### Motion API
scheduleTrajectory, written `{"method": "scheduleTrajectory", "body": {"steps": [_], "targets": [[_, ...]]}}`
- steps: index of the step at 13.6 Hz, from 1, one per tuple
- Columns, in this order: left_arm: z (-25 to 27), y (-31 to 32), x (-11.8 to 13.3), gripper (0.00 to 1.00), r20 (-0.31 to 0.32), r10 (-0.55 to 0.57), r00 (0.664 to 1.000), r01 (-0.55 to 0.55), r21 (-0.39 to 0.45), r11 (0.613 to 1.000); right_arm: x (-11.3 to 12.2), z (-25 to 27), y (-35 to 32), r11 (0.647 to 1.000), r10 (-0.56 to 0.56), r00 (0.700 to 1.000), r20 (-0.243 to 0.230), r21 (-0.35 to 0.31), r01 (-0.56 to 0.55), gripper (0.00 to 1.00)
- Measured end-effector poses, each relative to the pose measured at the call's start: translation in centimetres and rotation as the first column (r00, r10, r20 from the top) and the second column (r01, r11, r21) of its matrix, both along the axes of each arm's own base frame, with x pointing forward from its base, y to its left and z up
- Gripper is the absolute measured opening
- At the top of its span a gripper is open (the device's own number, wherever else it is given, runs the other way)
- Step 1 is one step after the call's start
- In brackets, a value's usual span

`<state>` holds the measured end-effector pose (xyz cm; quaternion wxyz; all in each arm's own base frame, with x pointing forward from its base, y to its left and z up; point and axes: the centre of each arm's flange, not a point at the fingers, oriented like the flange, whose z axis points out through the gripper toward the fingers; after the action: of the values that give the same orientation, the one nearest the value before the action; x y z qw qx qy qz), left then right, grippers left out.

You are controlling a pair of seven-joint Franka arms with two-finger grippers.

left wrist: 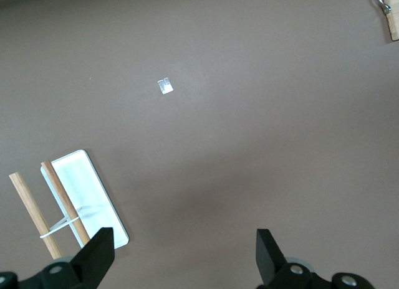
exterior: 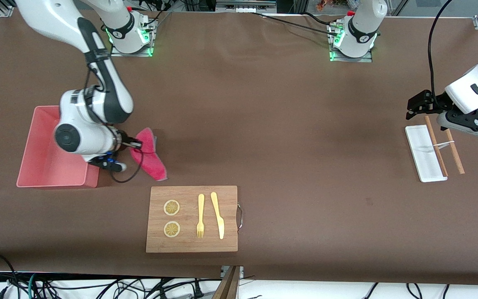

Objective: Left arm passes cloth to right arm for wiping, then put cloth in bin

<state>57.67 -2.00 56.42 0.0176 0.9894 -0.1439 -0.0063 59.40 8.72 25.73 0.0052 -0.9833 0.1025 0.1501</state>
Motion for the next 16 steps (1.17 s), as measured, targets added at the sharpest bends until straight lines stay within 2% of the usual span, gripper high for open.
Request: {"method": "scheduleTrajectory", "body": {"steps": [4, 8, 11, 13, 16], "targets": [[0.1, 0.0, 0.0, 1.00, 0.002, 0.000, 1.000, 0.000, 0.000, 1.000, 0.6, 3.0, -3.8, 0.995, 0.095, 0.994, 0.049, -0.020, -0.095, 0.02], [0.1, 0.0, 0.0, 1.00, 0.003, 0.000, 1.000, 0.000, 0.000, 1.000, -0.6, 11.6, -5.0, 0.978, 0.200, 0.977, 0.077, -0.080, -0.194, 0.02], [0.2, 0.0, 0.0, 1.00, 0.003, 0.000, 1.000, 0.000, 0.000, 1.000, -2.0, 17.2, -8.8, 0.955, 0.291, 0.951, 0.104, -0.092, -0.282, 0.02], [0.2, 0.0, 0.0, 1.00, 0.003, 0.000, 1.000, 0.000, 0.000, 1.000, -2.5, 18.7, -12.5, 0.941, 0.334, 0.936, 0.112, -0.101, -0.323, 0.02], [0.2, 0.0, 0.0, 1.00, 0.003, 0.000, 1.000, 0.000, 0.000, 1.000, -3.0, 18.3, -16.5, 0.938, 0.344, 0.934, 0.098, -0.090, -0.336, 0.02]]}}
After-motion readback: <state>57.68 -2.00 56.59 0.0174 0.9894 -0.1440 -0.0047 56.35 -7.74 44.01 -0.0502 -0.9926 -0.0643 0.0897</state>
